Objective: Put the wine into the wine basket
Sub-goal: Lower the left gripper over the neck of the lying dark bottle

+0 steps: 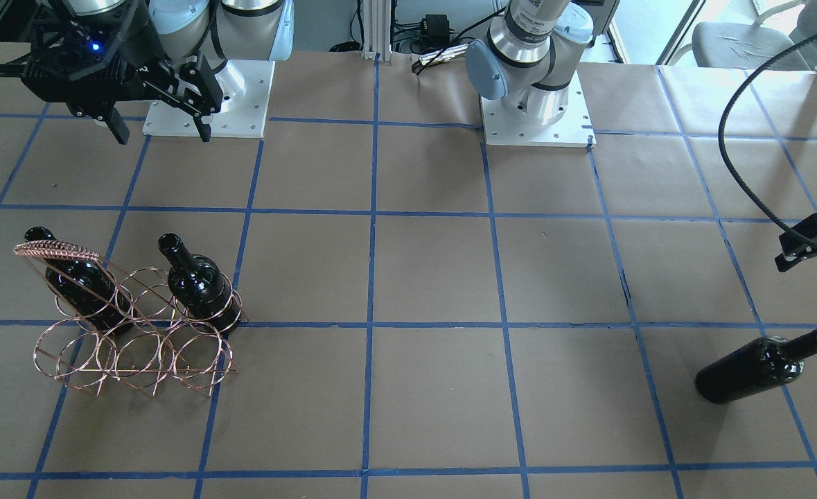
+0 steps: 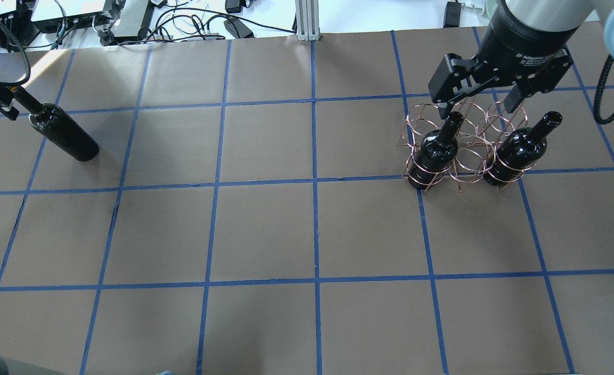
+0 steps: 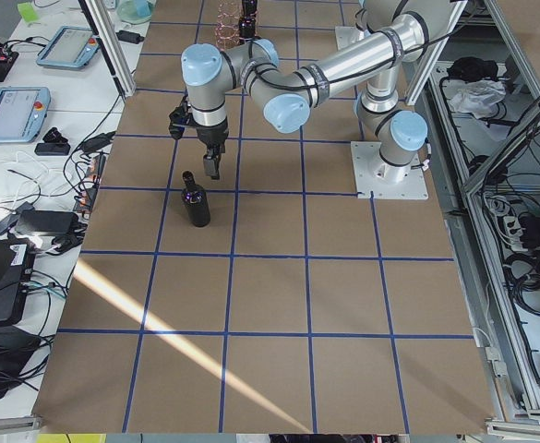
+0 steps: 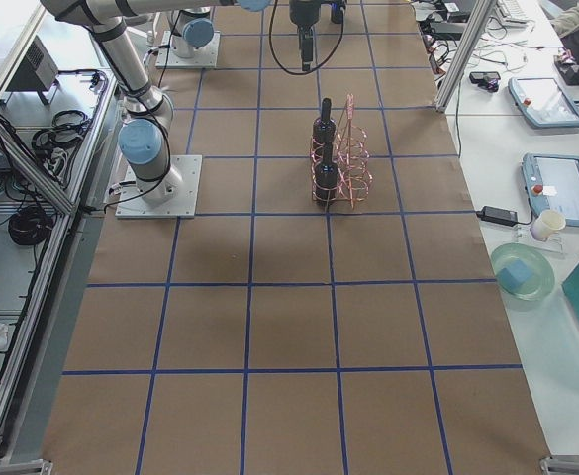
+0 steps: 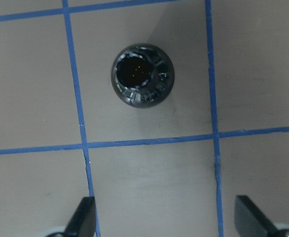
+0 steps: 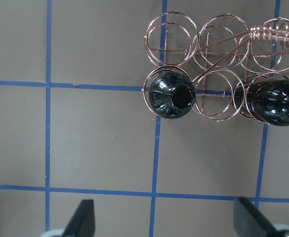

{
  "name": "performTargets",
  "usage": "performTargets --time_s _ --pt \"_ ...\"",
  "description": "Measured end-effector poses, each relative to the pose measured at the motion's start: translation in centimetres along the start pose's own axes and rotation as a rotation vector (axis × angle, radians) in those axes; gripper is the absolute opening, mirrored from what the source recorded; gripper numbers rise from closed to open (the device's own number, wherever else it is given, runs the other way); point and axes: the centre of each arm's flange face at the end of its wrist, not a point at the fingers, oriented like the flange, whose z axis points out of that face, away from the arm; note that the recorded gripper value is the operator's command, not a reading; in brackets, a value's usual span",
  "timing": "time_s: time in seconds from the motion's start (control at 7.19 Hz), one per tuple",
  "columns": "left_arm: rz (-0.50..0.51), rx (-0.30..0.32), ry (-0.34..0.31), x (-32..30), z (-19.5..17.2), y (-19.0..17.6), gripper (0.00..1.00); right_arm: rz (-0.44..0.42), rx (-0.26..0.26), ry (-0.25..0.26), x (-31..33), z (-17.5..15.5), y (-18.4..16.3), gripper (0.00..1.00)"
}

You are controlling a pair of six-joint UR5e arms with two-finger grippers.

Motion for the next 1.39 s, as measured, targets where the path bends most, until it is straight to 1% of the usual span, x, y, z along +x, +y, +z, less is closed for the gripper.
performTargets --time_s 0.14,0.28,0.42,0.7,0.97,1.11,1.25,1.39 --pt "0.003 0.026 0.010 -0.9 0.7 -1.2 1.00 0.000 0.000 0.000 0.0 0.0 0.0 1.00" --pt "0.007 0.058 0.014 -1.5 1.7 -2.5 1.00 0.000 -0.002 -0.001 0.0 0.0 0.0 1.00" --pt "0.021 0.078 0.010 -2.1 2.7 -3.4 1.00 0.001 -0.002 -0.002 0.0 0.0 0.0 1.00" --pt "0.048 0.086 0.018 -2.3 3.9 -4.1 0.99 0.001 -0.004 -0.002 0.0 0.1 0.1 1.00" --pt "0.057 0.088 0.039 -1.9 4.7 -4.5 0.92 0.001 -0.004 -0.002 0.0 0.1 0.1 1.00" --pt "0.058 0.085 0.044 -1.9 5.2 -4.7 0.85 0.001 -0.005 -0.001 0.0 0.1 0.1 1.00" --pt "0.058 0.080 0.050 -1.9 5.8 -4.8 0.79 0.001 -0.005 -0.002 0.0 0.1 0.1 1.00" --pt "0.058 0.081 0.055 -1.8 6.0 -5.0 0.76 0.001 -0.005 -0.002 0.0 0.1 0.1 1.00"
